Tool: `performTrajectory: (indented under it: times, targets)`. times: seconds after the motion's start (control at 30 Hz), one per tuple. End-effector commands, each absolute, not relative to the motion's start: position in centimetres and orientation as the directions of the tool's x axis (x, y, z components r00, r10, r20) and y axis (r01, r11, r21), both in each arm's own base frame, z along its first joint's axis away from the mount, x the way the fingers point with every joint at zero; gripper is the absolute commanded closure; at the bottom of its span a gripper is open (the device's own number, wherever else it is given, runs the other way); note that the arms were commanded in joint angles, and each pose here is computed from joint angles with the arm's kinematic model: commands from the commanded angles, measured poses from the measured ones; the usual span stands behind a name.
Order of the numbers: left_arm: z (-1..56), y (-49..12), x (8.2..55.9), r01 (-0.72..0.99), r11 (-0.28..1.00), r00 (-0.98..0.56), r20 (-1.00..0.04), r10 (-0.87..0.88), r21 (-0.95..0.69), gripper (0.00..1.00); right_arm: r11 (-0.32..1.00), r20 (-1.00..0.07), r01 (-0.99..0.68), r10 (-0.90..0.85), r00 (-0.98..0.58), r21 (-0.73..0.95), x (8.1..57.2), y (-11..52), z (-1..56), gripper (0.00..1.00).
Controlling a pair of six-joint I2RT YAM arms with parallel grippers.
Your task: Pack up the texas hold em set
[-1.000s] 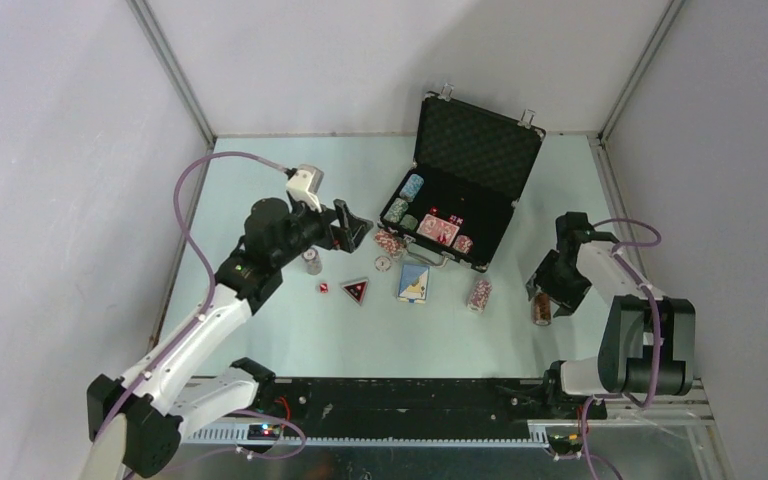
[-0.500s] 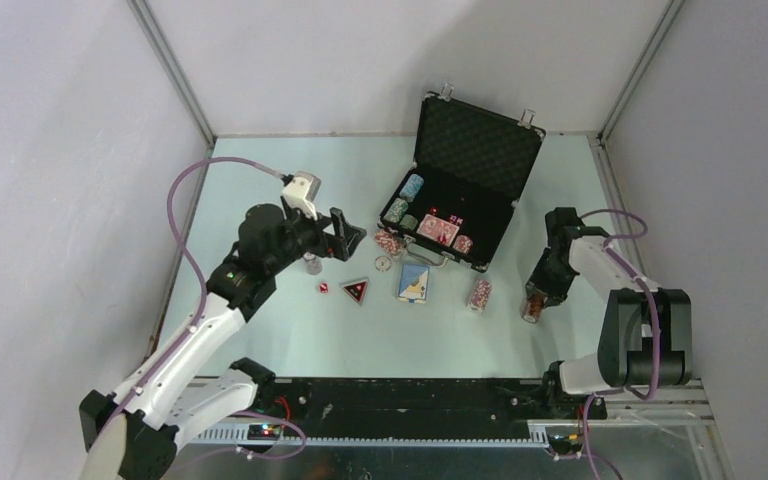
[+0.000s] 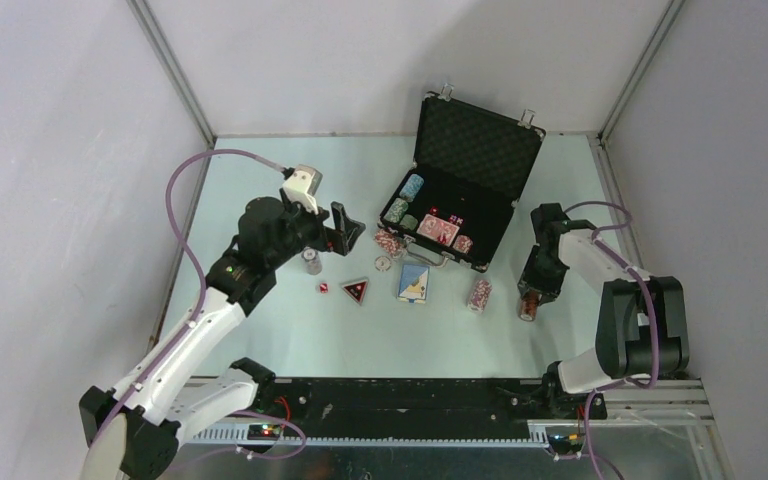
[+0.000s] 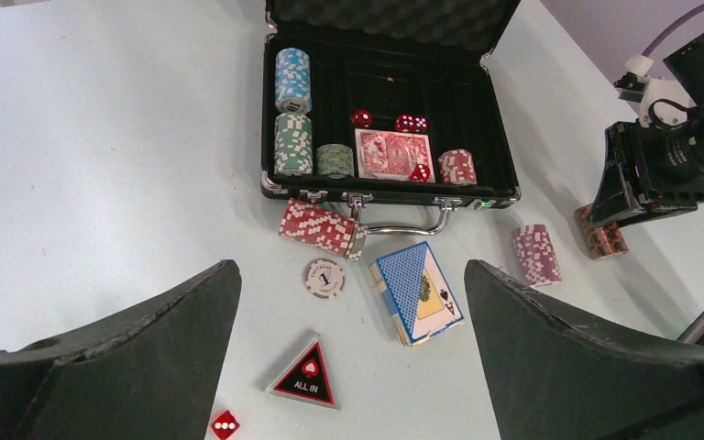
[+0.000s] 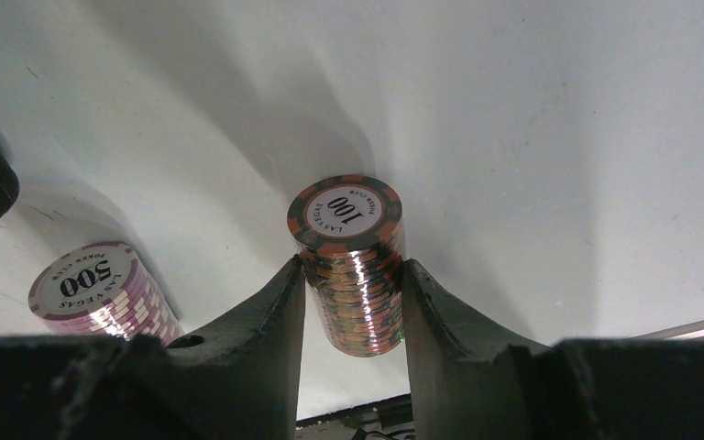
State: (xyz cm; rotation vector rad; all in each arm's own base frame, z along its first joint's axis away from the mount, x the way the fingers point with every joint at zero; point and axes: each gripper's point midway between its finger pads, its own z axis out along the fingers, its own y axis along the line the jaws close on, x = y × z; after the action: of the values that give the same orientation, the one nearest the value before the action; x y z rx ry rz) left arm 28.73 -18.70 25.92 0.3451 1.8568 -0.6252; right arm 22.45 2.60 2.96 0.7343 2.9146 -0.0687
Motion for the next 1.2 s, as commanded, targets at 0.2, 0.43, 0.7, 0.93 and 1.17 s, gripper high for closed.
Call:
performTrajectory:
  times: [0.2,0.43,0.7,0.93,1.17]
  targets:
    - [27.4,-18.5,29.3,0.522,0.828,-0.298,-0.953,-0.048,-0.204,0.00,0.908,-0.173,0.409,0.418,-0.892,0.088,24.5,4.4,4.0,0.47]
    - [27.1,-18.4,29.6,0.524,0.832,-0.291,-0.956,-0.026,-0.182,0.00,0.911,-0.115,0.400,0.410,-0.905,0.104,24.2,5.5,2.1,0.40]
    - [26.9,-18.0,29.7,0.517,0.843,-0.280,-0.960,0.000,-0.150,0.00,0.915,-0.121,0.390,0.401,-0.908,0.104,24.2,5.8,2.0,0.59]
    - [27.0,-17.6,29.7,0.507,0.852,-0.271,-0.962,0.011,-0.133,0.00,0.910,-0.188,0.377,0.406,-0.894,0.171,26.1,6.2,4.6,0.63]
    - [27.2,-17.8,30.1,0.510,0.851,-0.269,-0.963,0.018,-0.127,0.00,0.904,-0.378,0.272,0.390,-0.840,0.330,31.5,7.9,11.2,0.63]
